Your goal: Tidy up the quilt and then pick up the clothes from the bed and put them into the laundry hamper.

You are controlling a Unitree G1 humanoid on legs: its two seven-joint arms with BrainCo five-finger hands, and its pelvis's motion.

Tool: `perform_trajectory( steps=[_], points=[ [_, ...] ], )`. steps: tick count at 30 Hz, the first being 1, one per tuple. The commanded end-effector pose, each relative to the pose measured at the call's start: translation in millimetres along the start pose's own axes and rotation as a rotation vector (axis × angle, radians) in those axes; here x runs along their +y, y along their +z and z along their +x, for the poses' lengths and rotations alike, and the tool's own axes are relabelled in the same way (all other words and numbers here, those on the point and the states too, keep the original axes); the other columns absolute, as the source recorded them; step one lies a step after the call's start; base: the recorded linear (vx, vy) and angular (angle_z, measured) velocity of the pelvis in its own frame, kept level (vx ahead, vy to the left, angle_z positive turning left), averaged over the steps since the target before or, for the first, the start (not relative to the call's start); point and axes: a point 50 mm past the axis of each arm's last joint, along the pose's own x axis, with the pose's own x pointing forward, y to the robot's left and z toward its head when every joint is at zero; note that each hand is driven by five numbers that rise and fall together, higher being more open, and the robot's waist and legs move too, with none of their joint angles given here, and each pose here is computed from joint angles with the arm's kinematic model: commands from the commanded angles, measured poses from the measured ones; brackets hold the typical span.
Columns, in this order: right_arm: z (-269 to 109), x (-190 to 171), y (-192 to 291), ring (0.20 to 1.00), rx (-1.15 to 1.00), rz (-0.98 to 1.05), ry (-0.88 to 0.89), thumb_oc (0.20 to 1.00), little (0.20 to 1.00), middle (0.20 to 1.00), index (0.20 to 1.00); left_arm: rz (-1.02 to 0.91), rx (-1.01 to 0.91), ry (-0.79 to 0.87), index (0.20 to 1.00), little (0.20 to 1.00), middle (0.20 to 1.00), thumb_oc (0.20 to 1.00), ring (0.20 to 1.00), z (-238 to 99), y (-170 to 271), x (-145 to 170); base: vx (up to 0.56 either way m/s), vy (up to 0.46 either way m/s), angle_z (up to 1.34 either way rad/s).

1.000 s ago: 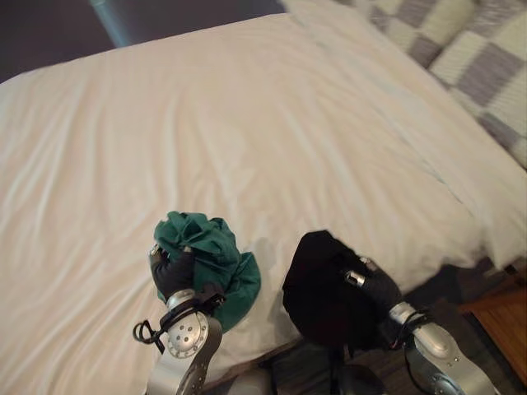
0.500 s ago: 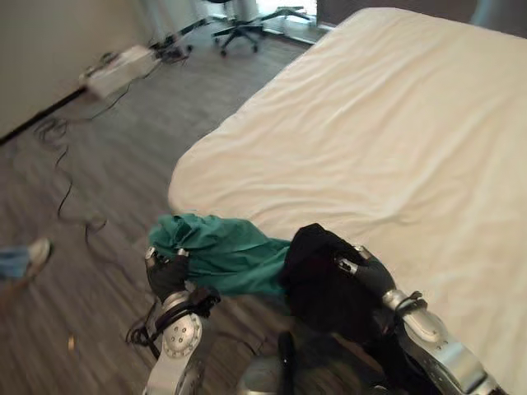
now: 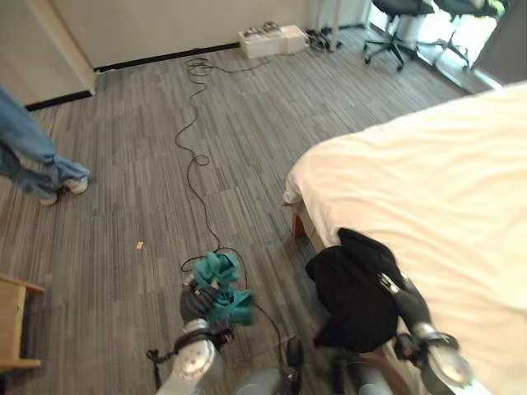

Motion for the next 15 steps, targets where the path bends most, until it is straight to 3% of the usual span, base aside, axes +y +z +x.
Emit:
perform_trajectory(
  steps=[1,14,15],
  points=[
    [34,19,47,0.200,-0.261,0.018,0.070,0.200,0.200,0.200,0.200,-0.043,-0.293,-0.074,0.200,0.200,0.200,0.200,0.200,23,62,-14,0.01,0.082,0.32],
    [37,26,56,0.200,-0.273,-0.001,0.136,0.200,0.200,0.200,0.200,-0.068,-0.301,-0.062,0.200,0.200,0.200,0.200,0.200,27,70,-24,-0.03,0.043,-0.18],
    [54,-3,-17,0.200,0.085,0.223,0.002,0.200,0.200,0.200,0.200,-0.084,0.188,-0.494,0.200,0.200,0.200,0.200,0.200,27,-46,-77,0.00,0.003,0.03]
  ],
)
